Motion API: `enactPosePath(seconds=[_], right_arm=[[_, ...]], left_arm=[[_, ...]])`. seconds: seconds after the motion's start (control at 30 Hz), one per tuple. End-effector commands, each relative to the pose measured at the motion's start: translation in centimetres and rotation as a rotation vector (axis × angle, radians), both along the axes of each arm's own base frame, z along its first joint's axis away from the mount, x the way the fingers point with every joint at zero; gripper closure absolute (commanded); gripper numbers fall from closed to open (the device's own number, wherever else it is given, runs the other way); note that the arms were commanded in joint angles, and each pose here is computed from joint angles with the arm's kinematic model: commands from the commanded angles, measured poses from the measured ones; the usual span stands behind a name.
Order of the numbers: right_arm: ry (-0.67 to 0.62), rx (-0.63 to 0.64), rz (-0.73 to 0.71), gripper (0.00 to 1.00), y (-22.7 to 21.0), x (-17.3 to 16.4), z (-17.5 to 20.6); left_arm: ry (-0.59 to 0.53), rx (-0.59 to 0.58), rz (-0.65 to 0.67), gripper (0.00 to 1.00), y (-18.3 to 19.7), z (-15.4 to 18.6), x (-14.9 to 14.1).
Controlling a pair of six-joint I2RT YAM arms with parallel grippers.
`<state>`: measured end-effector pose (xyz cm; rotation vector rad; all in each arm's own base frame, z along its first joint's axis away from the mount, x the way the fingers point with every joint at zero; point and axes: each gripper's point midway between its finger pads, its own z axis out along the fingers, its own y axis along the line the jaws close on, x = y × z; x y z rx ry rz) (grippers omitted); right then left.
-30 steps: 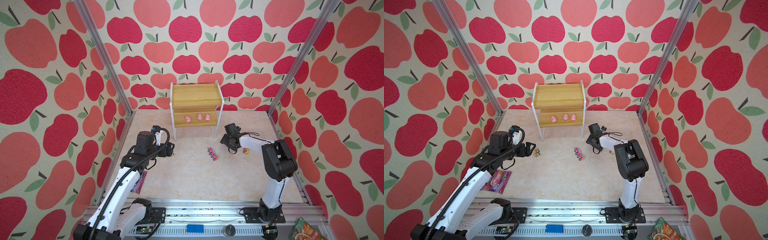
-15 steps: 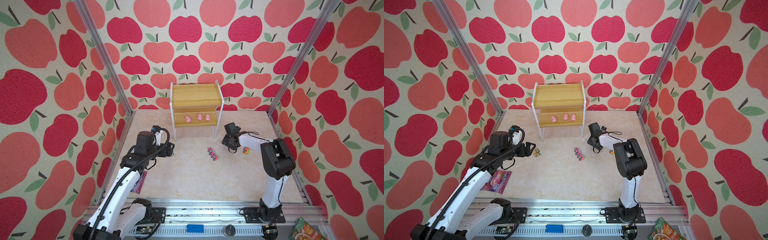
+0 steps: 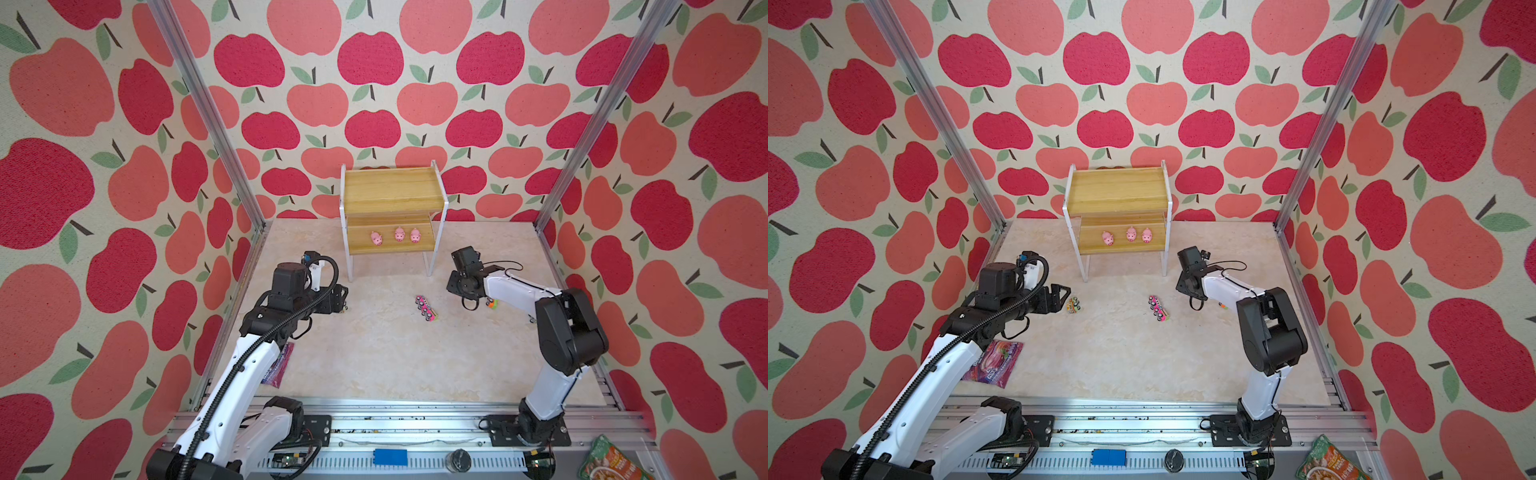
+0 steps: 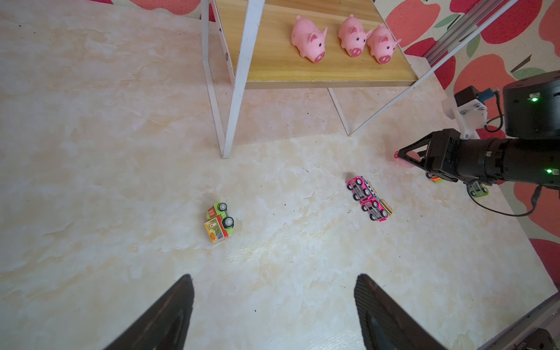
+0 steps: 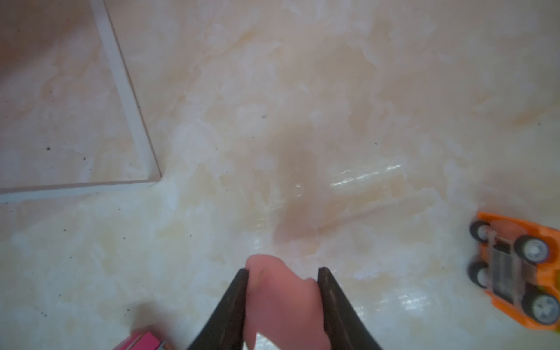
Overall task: Organize plastic toys on shelves
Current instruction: Pick up the plastic toy from the center of the table.
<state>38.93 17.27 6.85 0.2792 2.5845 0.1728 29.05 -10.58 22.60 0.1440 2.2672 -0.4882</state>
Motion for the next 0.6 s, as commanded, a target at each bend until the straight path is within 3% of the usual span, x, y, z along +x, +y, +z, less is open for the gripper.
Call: enactPosePath(seconds=[0.0, 0.27, 0.4, 0.57], right_arm=[[-0.051, -0.053, 0.171, 0.62, 2.3, -2.3, 2.3], [-0.159, 0.005, 0.642, 0.60, 14.2, -7.7, 5.7], [-0.139, 0.041, 0.835, 0.59, 19.6, -10.1, 4.8], [-0.067, 0.106, 0.976, 0.58, 24.2, -11.9, 2.3]], left_arm=[[0.003, 0.028, 0.006, 0.14, 0.6, -0.4, -0.2], [0.006, 0.025, 0.024, 0.14, 1.1, -0.4, 0.0], [0.002, 0.031, 0.038, 0.14, 1.5, -0.4, 0.0], [-0.004, 0.036, 0.048, 0.14, 1.8, -0.3, 0.0]])
